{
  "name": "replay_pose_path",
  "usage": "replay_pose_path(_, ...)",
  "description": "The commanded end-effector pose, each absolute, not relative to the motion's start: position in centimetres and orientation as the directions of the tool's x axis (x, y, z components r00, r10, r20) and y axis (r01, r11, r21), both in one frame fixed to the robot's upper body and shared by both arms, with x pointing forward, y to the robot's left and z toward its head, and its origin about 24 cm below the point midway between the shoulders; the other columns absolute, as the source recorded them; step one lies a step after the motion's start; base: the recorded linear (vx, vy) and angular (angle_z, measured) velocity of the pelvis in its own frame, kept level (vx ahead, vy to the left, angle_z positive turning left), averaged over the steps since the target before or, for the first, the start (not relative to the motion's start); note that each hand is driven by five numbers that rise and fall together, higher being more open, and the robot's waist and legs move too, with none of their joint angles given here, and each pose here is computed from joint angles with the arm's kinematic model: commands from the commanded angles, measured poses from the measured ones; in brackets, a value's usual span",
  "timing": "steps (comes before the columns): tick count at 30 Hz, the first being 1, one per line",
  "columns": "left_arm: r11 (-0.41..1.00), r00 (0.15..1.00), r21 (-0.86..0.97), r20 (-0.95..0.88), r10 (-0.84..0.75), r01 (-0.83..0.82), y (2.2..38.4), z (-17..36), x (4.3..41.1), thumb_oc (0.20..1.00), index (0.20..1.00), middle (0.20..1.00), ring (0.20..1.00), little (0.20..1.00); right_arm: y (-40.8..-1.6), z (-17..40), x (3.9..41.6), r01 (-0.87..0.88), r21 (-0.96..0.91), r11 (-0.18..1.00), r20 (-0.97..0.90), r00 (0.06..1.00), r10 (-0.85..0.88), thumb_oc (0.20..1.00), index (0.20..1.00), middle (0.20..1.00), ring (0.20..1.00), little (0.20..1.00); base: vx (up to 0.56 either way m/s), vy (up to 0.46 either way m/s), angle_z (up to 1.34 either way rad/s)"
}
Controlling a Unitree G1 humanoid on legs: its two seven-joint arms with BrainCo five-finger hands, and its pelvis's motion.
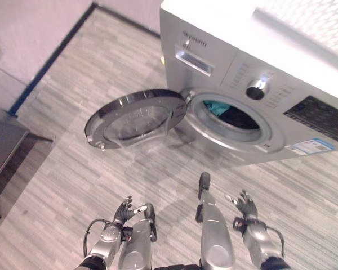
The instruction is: Grab the laundry basket,head to the washer,open it,put in the laundry and shut it.
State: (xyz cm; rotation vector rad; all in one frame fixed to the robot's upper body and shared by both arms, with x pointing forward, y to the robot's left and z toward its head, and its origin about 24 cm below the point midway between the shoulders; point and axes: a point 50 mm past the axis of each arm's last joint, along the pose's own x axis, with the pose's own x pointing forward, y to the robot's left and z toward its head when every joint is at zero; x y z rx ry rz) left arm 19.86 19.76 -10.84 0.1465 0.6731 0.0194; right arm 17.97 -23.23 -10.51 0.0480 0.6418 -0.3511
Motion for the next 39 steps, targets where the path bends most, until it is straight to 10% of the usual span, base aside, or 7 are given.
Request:
replay_pose_path(1, 0.98, 0.739, 0.196, -0.665, 0.108, 0.033, 21.0, -12.0, 17.0, 1.0, 1.0, 1.0, 1.0, 1.0, -24.3, -10.0, 18.0, 0.309, -0.073, 0.948, -0.579, 0.761, -0.292, 1.0, 1.0, 1.0, 1.0, 1.0, 0.09, 0.238, -0.18)
replay_pose_path(21, 0.816, 0.729, 0.472, -0.419, 0.541, -0.335, 30.2, -6.8, 20.0, 1.0, 1.0, 1.0, 1.0, 1.0, -22.0, -13.4, 12.1, 0.153, -0.117, 0.981, -0.753, 0.631, -0.188, 1.0, 1.0, 1.0, 1.0, 1.0, 0.08, 0.018, -0.17)
replay_pose_path(26, 0.606, 0.735, 0.601, -0.045, 0.677, -0.521, 36.8, 4.0, 27.6, 1.0, 1.0, 1.0, 1.0, 1.0, -22.4, -12.7, 12.6, 0.072, -0.139, 0.988, -0.726, 0.671, -0.15, 1.0, 1.0, 1.0, 1.0, 1.0, -0.09, -0.06, 0.04)
replay_pose_path(39, 0.519, 0.771, 0.581, 0.364, 0.523, -0.627, 36.2, 27.5, 36.4, 1.0, 1.0, 1.0, 1.0, 1.0, -22.3, -8.7, 19.9, 0.12, -0.083, 0.989, -0.516, 0.844, -0.146, 1.0, 1.0, 1.0, 1.0, 1.0, -0.15, -0.089, 0.18)
